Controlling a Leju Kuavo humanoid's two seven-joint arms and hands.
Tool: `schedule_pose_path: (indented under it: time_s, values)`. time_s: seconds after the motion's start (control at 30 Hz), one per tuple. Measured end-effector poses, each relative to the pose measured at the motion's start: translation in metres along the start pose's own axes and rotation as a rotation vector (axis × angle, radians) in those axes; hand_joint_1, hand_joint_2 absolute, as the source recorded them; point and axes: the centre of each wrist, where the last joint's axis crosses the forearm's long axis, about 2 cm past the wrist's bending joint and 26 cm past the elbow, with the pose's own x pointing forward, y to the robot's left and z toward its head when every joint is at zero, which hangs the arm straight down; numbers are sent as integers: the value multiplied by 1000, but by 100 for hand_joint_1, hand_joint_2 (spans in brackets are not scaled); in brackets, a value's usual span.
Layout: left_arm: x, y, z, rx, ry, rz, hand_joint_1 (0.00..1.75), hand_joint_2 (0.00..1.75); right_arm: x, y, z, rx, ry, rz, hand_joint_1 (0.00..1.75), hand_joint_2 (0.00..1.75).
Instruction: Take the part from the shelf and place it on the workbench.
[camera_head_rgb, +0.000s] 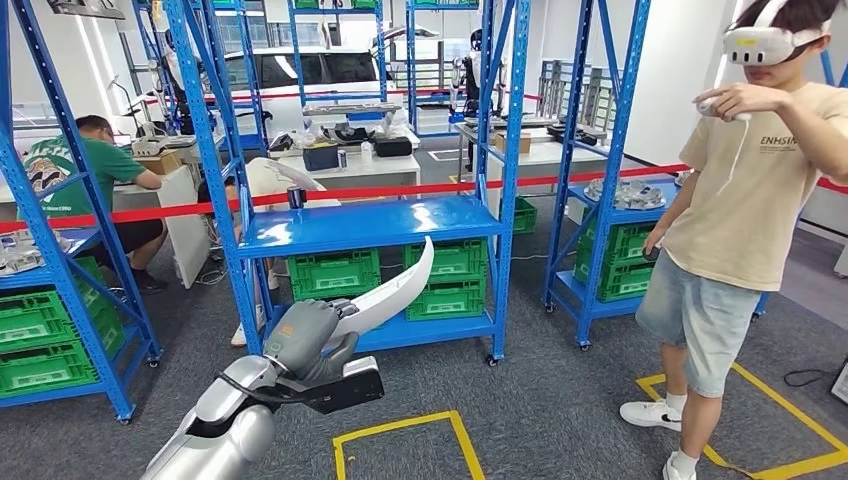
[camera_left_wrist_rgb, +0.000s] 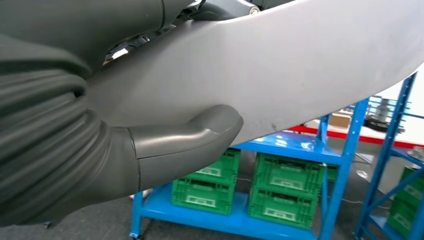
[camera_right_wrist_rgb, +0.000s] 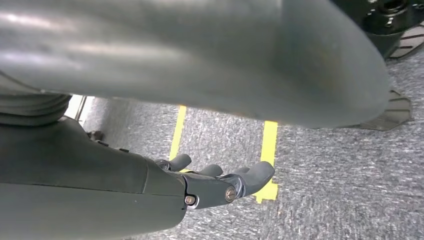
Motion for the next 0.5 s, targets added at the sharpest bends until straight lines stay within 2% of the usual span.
schedule_pose_path:
  time_s: [0.23,0.37,0.5]
  values:
    - [-5,0,4,48,20,-29,175,175,0,0,0,0,1,-2,0,0]
    - [-6,-8,8,39,28,-29,175,175,0,1,0,0,-2,-2,0,0]
    - [-4,-6,6,42,23,-40,175,175,0,1,-1,1,1,1,0,0]
